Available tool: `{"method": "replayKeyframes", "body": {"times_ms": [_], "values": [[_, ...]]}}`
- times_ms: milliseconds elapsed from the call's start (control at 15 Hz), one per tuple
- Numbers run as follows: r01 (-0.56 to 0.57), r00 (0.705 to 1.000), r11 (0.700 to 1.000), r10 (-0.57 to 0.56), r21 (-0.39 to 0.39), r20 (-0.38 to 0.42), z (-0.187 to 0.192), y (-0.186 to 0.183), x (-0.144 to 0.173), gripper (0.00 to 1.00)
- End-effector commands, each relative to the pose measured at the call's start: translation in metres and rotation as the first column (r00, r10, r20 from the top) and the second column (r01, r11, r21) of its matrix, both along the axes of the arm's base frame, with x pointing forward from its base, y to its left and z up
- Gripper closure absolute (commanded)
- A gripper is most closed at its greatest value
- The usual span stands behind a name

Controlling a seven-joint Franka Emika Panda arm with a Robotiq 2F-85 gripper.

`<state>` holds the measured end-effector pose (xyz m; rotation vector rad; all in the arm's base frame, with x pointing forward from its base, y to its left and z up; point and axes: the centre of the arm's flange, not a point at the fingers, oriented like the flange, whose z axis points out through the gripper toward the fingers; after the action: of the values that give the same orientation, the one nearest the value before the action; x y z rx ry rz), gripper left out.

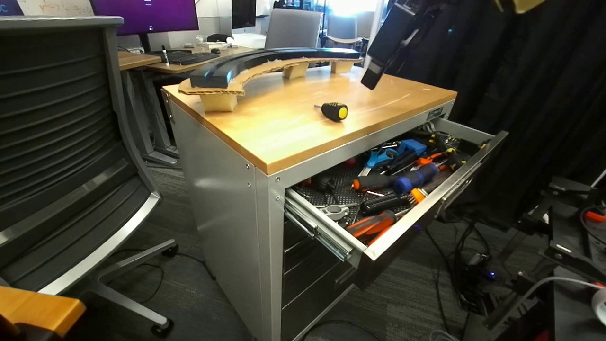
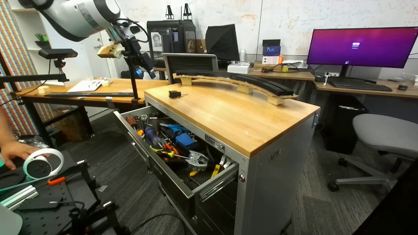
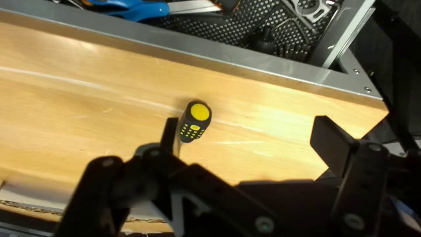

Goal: Put the screwdriver inside the open drawer then close the drawer

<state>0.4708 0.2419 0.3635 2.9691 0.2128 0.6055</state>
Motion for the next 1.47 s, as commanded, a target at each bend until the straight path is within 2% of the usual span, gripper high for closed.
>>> {"method": "replayKeyframes", "body": {"times_ms": [0, 400, 467, 667, 733, 800, 933, 1133, 1333, 1400], "values": [[0.040, 0.998, 0.999, -0.039, -0.008, 0.051, -0.018, 0.017, 0.042, 0.00], [0.098, 0.992, 0.995, -0.095, -0.022, 0.088, -0.056, 0.019, 0.076, 0.00], [0.071, 0.996, 0.997, -0.070, -0.020, 0.057, -0.046, 0.006, 0.053, 0.00], [0.076, 0.996, 0.997, -0.075, -0.022, 0.040, -0.058, 0.005, 0.055, 0.00], [0.071, 0.997, 0.997, -0.071, -0.015, -0.025, -0.063, 0.010, 0.066, 0.00], [0.081, 0.996, 0.997, -0.081, -0.001, -0.025, -0.063, 0.012, 0.074, 0.00], [0.089, 0.996, 0.996, -0.089, 0.004, -0.022, -0.059, 0.012, 0.088, 0.00], [0.103, 0.993, 0.995, -0.102, -0.012, 0.053, -0.055, 0.005, 0.113, 0.00], [0.128, 0.989, 0.991, -0.124, -0.045, 0.078, -0.048, -0.011, 0.129, 0.00], [0.137, 0.990, 0.989, -0.135, -0.051, 0.044, -0.049, -0.017, 0.131, 0.25]]}}
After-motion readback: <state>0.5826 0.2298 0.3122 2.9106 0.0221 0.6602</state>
